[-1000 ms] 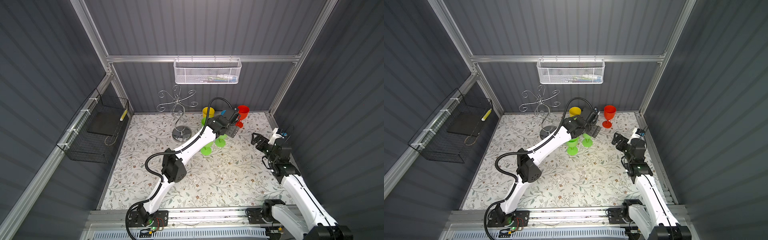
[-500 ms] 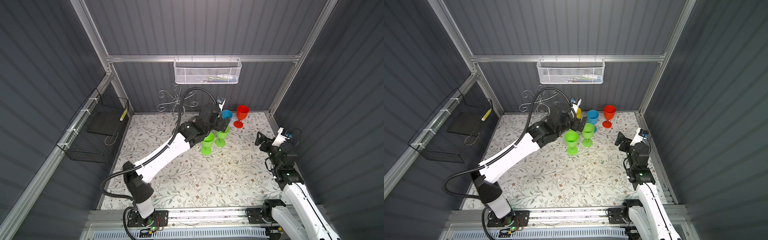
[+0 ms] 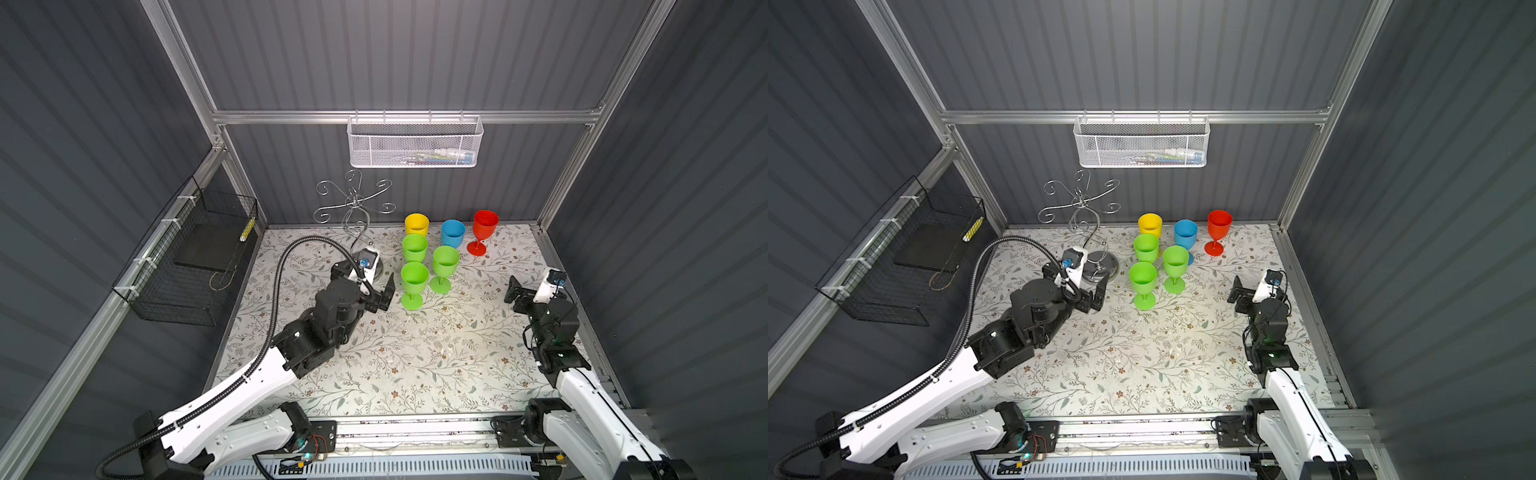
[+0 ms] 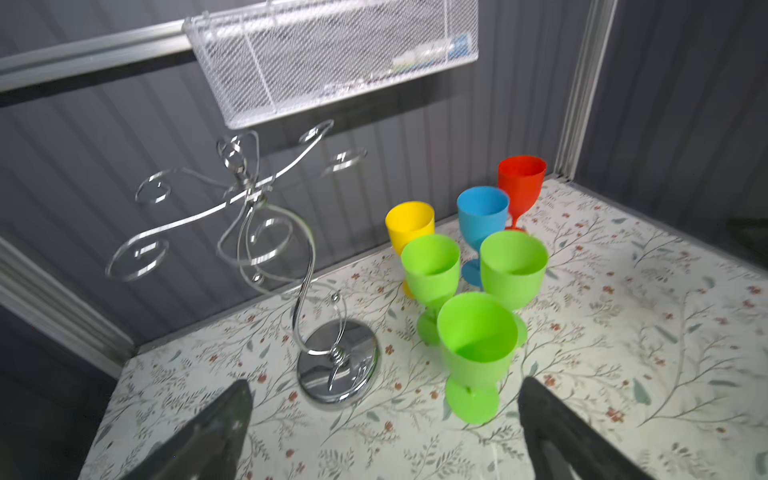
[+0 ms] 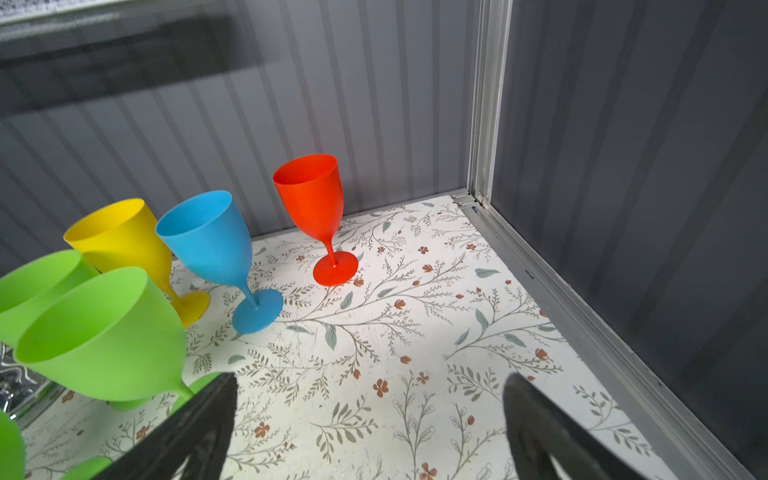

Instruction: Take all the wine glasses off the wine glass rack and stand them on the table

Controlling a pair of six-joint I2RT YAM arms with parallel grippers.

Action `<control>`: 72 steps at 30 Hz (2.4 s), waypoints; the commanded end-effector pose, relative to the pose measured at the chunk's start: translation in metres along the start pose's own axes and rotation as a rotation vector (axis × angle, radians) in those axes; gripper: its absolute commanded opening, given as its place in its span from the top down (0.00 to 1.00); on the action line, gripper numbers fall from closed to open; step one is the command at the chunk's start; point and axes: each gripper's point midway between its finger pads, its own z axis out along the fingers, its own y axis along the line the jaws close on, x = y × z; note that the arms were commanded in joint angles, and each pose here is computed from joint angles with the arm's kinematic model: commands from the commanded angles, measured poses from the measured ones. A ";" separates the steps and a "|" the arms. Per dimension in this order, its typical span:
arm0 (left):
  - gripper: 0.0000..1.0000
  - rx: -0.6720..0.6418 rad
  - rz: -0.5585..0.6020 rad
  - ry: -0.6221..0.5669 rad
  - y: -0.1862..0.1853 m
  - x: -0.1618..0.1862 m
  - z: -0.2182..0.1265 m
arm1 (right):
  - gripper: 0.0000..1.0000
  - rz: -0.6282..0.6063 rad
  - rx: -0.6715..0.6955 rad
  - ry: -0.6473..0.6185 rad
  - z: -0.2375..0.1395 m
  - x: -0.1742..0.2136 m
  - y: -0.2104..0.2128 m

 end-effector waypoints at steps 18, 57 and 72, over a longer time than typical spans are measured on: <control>0.00 -0.455 -0.168 0.155 0.120 0.153 0.071 | 0.01 -0.135 0.010 -0.058 0.031 0.036 -0.003; 0.00 -0.442 -0.257 0.268 0.182 0.276 0.117 | 0.01 -0.068 0.020 0.086 0.071 0.074 -0.020; 0.00 -0.444 -0.256 0.269 0.182 0.276 0.117 | 0.01 -0.068 0.016 0.102 0.074 0.075 -0.019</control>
